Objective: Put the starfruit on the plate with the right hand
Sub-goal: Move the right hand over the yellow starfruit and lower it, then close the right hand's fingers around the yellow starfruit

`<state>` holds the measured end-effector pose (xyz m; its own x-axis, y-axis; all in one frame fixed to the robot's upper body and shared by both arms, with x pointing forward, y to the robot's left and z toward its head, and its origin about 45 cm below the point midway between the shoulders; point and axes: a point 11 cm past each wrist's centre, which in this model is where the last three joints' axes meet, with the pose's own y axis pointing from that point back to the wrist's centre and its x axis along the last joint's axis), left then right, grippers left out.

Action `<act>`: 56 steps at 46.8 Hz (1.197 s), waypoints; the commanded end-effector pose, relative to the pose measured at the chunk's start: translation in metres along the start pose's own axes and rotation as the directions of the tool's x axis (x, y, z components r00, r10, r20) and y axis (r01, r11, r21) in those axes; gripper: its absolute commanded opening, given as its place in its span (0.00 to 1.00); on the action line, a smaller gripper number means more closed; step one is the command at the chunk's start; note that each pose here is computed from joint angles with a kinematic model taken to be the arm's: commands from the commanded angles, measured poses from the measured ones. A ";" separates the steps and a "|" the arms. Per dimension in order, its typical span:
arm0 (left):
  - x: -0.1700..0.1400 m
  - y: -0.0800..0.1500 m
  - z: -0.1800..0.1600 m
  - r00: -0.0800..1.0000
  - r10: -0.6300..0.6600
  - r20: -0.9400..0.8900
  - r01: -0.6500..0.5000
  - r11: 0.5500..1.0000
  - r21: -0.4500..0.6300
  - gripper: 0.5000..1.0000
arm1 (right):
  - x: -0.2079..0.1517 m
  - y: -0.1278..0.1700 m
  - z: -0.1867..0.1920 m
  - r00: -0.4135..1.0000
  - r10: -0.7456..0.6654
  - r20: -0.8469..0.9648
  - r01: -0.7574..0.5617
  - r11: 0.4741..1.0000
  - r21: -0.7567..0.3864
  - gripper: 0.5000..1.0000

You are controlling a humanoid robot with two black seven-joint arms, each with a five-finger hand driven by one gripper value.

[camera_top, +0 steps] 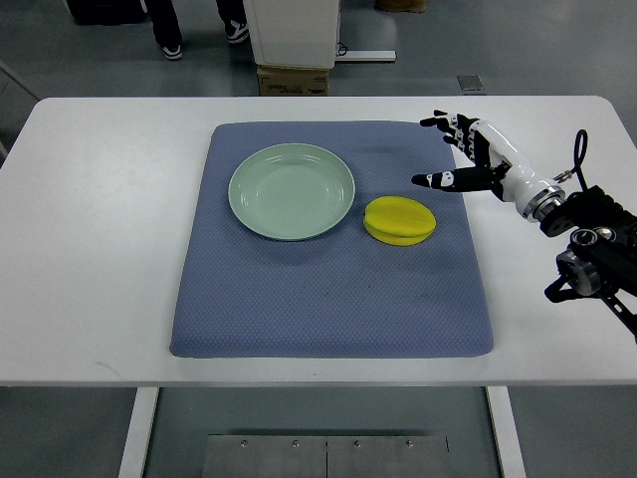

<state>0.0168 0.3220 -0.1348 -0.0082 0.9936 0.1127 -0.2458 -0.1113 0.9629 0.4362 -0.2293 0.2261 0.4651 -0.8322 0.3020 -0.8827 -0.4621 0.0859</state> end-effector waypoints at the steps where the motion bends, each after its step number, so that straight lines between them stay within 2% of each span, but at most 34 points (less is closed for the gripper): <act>1: 0.000 0.000 0.000 1.000 0.000 -0.001 0.000 1.000 0.000 1.00 | 0.002 -0.001 -0.005 0.998 -0.026 -0.057 0.026 1.000 -0.003 0.99; 7: 0.000 0.000 0.000 1.000 0.000 0.001 0.000 1.000 0.000 1.00 | -0.001 -0.001 -0.010 0.991 -0.065 -0.116 0.065 0.998 -0.005 1.00; 29: 0.000 0.000 0.000 1.000 0.000 0.001 0.000 1.000 0.000 1.00 | -0.046 0.001 -0.004 0.944 -0.227 -0.240 0.223 0.974 -0.045 0.99; 46: 0.000 0.000 0.000 1.000 0.000 0.001 0.000 1.000 0.000 1.00 | -0.059 -0.003 0.005 0.937 -0.240 -0.254 0.227 0.971 -0.079 0.99; 56: 0.000 0.000 0.000 1.000 0.000 -0.001 0.000 1.000 0.000 1.00 | -0.053 -0.005 0.018 0.936 -0.223 -0.271 0.200 0.974 -0.109 0.98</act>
<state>0.0167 0.3219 -0.1348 -0.0079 0.9936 0.1126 -0.2458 -0.1110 0.9629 0.4160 -0.1867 0.1950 0.6170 -0.5916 0.5190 -0.7702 -0.5892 0.2441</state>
